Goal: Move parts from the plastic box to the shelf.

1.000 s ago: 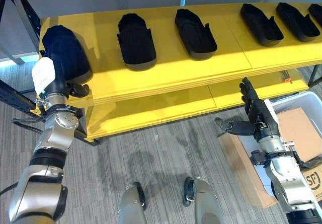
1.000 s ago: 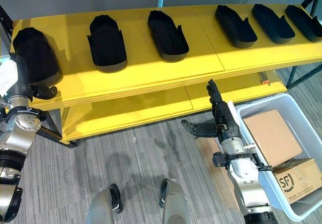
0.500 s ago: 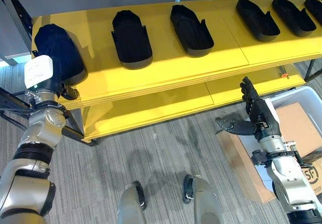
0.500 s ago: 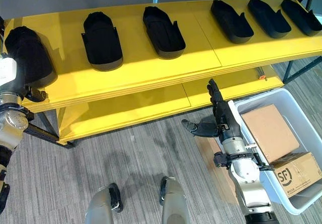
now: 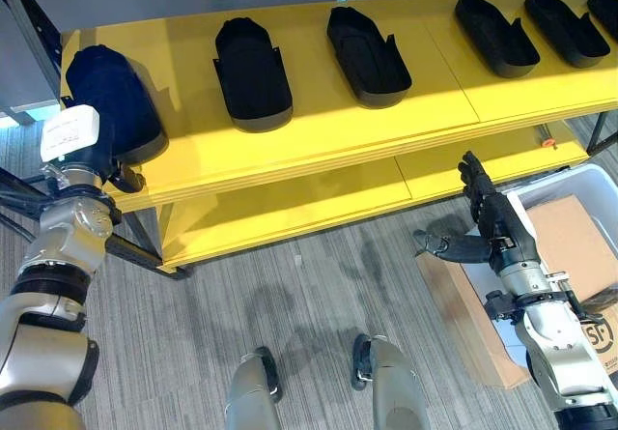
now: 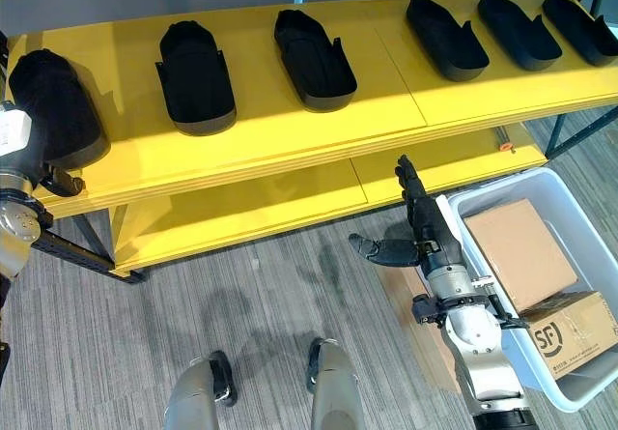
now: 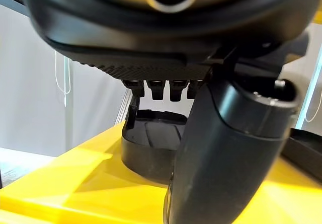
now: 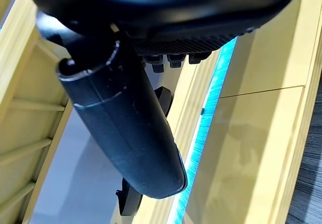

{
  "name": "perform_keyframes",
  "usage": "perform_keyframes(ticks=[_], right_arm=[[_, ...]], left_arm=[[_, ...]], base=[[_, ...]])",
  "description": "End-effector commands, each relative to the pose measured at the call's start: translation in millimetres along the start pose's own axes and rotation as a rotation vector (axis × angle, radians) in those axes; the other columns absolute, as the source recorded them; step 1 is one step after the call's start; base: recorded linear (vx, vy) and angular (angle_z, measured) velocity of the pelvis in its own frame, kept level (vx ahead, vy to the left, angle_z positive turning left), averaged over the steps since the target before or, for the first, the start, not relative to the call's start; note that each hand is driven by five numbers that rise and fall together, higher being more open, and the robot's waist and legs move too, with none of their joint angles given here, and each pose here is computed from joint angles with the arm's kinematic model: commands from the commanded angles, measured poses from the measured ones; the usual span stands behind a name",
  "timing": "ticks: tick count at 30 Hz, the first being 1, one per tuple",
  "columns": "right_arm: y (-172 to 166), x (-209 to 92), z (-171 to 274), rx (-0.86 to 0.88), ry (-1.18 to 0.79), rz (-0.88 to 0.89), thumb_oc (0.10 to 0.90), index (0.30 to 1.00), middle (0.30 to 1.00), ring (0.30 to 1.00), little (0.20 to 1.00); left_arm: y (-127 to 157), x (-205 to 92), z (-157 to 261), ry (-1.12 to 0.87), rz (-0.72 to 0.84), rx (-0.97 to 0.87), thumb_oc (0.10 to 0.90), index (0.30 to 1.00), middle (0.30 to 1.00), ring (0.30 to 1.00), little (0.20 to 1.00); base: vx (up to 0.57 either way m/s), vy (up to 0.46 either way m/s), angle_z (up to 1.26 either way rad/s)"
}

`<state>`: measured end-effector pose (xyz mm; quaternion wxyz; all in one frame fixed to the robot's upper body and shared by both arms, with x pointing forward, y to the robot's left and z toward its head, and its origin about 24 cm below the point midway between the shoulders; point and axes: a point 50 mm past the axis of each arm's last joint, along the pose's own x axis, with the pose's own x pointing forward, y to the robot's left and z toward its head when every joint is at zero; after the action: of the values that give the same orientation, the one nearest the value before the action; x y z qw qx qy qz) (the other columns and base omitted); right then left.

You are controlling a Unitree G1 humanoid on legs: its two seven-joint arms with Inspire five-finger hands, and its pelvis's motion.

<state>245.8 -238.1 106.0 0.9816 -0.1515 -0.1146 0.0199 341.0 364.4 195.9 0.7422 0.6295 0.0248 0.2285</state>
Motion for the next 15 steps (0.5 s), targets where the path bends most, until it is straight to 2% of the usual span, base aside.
perform_keyframes(ticks=[1,15], right_arm=[[-33,4,56,-0.043,-0.289,-0.097,0.900,1.000,1.000,1.000,1.000],[-38,2,58,-0.055,-0.288,-0.106,0.900,1.000,1.000,1.000,1.000]], left_arm=[[67,15,5,-0.029,0.207,-0.004,0.900,1.000,1.000,1.000,1.000],[85,22,8,-0.012,0.228,-0.013,0.900,1.000,1.000,1.000,1.000]], base=[[0.00,0.000,0.00],[0.00,0.000,0.00]])
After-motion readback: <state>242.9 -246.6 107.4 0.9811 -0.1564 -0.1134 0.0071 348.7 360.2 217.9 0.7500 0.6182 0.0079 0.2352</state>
